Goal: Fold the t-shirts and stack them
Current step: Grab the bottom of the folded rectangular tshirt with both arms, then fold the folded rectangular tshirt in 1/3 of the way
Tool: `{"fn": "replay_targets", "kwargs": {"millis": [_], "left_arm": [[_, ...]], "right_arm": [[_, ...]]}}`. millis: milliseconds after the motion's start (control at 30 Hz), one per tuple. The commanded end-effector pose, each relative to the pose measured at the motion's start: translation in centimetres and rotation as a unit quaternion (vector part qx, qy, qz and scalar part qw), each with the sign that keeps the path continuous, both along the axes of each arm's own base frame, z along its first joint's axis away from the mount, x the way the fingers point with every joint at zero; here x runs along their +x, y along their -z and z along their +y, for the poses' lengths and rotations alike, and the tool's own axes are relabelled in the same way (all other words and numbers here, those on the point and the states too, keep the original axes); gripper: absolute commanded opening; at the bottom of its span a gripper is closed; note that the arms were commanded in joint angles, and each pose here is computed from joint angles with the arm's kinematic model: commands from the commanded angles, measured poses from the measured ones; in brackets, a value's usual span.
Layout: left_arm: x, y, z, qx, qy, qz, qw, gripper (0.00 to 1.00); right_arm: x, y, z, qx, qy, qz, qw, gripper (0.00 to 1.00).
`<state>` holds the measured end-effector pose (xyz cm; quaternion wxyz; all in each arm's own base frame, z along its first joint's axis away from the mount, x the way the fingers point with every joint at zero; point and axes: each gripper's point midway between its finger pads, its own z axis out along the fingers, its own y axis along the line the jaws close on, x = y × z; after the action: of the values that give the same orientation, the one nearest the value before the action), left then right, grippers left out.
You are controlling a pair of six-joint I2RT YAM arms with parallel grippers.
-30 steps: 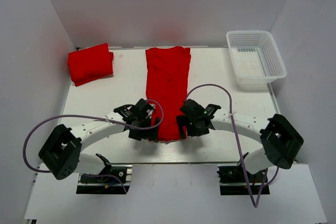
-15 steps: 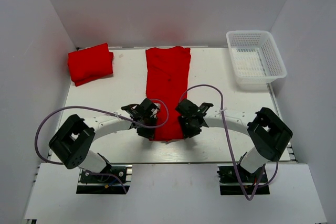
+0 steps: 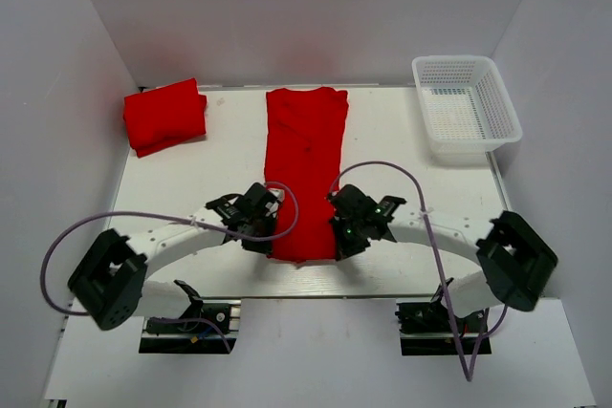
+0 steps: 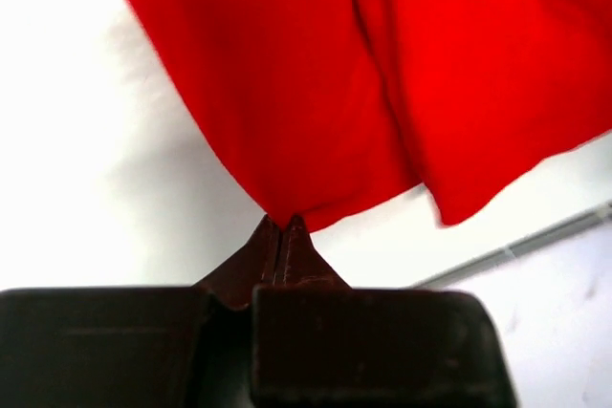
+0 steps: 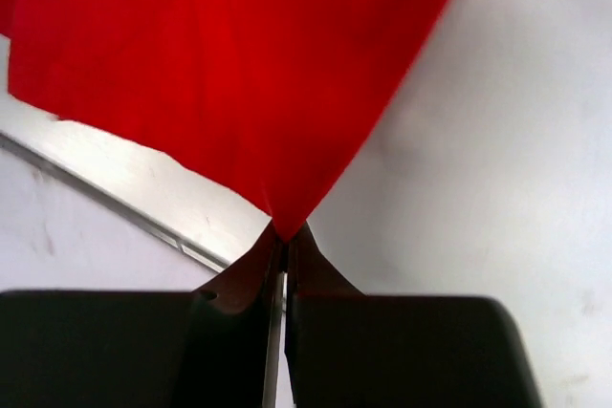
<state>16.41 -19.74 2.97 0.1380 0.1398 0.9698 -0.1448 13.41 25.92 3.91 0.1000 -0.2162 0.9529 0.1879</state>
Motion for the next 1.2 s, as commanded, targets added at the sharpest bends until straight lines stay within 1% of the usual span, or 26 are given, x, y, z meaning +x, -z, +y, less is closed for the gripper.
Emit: {"fn": "replay_targets", "kwargs": {"millis": [0, 33, 200, 267, 367, 400, 433, 467, 500, 533, 567, 600, 667, 700, 733, 800, 833, 900, 933, 967, 1033, 1067, 1133, 1167], "left_arm": [[-1.0, -1.4, 1.3, -0.003, -0.021, -0.011, 1.0, 0.0], [-1.5, -1.0, 1.8, 0.006, -0.021, -0.003, 1.0, 0.0], [-3.1, -1.1, 1.3, -0.014, -0.017, 0.035, 0.999, 0.0], [-3.1, -1.5, 1.3, -0.017, -0.021, 0.035, 0.999, 0.0], [-2.1, -3.2, 0.6, -0.027, -0.023, 0.015, 0.999, 0.0], [-1.5, -4.1, 0.3, -0.03, -0.025, 0.004, 0.999, 0.0], [-0.9, -4.6, 0.2, -0.032, -0.028, -0.006, 0.999, 0.0], [-0.7, -4.7, -0.1, -0.032, -0.028, -0.006, 0.999, 0.0], [-0.1, -5.3, -0.3, -0.03, -0.031, -0.014, 0.999, 0.0], [0.6, -5.0, -0.1, -0.02, -0.04, -0.014, 0.999, 0.0], [1.0, -5.0, -0.2, -0.02, -0.052, -0.01, 0.998, 0.0], [2.0, -5.4, -0.1, -0.007, -0.061, -0.024, 0.998, 0.0], [3.1, -5.2, 0.1, 0.019, -0.075, -0.028, 0.997, 0.0], [4.1, -6.0, -0.4, 0.016, -0.078, -0.04, 0.996, 0.0], [5.0, -6.3, -0.6, 0.015, -0.082, -0.051, 0.995, 0.0], [6.9, -7.1, -0.9, 0.02, -0.094, -0.069, 0.993, 0.0], [8.3, -7.8, -0.5, 0.024, -0.112, -0.085, 0.99, 0.0], [9.8, -7.7, -0.1, 0.035, -0.124, -0.094, 0.987, 0.0], [10.5, -7.7, -0.1, 0.035, -0.124, -0.1, 0.987, 0.0], [12.0, -8.2, 0.1, 0.029, -0.14, -0.107, 0.984, 0.0], [13.4, -7.6, 0.7, 0.044, -0.147, -0.104, 0.983, 0.0], [14.9, -8.4, 0.7, 0.041, -0.159, -0.122, 0.979, 0.0], [16.9, -8.9, 0.9, 0.033, -0.167, -0.141, 0.975, 0.0], [17.9, -9.5, 0.8, 0.028, -0.165, -0.153, 0.974, 0.0]], "right_arm": [[-2.4, -0.3, -1.5, 0.018, 0.022, 0.03, 0.999, 0.0], [-2.5, 0.0, -2.0, 0.009, 0.034, 0.029, 0.999, 0.0], [-3.0, 0.0, -2.3, 0.009, 0.034, 0.036, 0.999, 0.0], [-3.1, -0.1, -2.3, 0.006, 0.03, 0.037, 0.999, 0.0], [-2.7, -0.9, -2.0, 0.008, 0.019, 0.029, 0.999, 0.0], [-1.7, -2.0, -1.3, 0.017, 0.02, 0.014, 1.0, 0.0], [-1.6, -1.9, -1.5, 0.002, 0.022, 0.015, 1.0, 0.0], [-0.6, -1.8, -2.0, -0.018, 0.025, -0.004, 1.0, 0.0], [0.3, -3.2, -1.4, -0.019, 0.027, -0.016, 0.999, 0.0], [0.5, -2.8, -1.7, -0.039, 0.031, -0.011, 0.999, 0.0], [1.7, -3.2, -1.8, -0.05, 0.043, -0.03, 0.997, 0.0], [2.2, -3.3, -1.8, -0.052, 0.046, -0.032, 0.997, 0.0], [3.7, -3.6, -1.2, -0.045, 0.05, -0.038, 0.997, 0.0], [4.3, -3.8, -0.8, -0.036, 0.049, -0.04, 0.997, 0.0], [5.9, -4.5, -0.2, -0.03, 0.055, -0.049, 0.997, 0.0], [7.4, -4.8, -0.3, -0.041, 0.055, -0.065, 0.996, 0.0], [9.2, -5.6, -0.1, -0.041, 0.065, -0.076, 0.994, 0.0], [10.8, -5.7, -0.3, -0.045, 0.069, -0.085, 0.993, 0.0], [12.2, -6.4, 0.0, -0.037, 0.077, -0.095, 0.992, 0.0], [13.0, -6.5, -0.2, -0.037, 0.081, -0.096, 0.991, 0.0], [14.0, -6.0, 0.2, -0.045, 0.072, -0.089, 0.992, 0.0], [15.5, -7.1, 0.2, -0.036, 0.081, -0.099, 0.991, 0.0], [16.4, -6.4, 0.8, -0.03, 0.077, -0.091, 0.992, 0.0], [17.7, -7.3, 1.2, -0.016, 0.083, -0.104, 0.991, 0.0]]}}
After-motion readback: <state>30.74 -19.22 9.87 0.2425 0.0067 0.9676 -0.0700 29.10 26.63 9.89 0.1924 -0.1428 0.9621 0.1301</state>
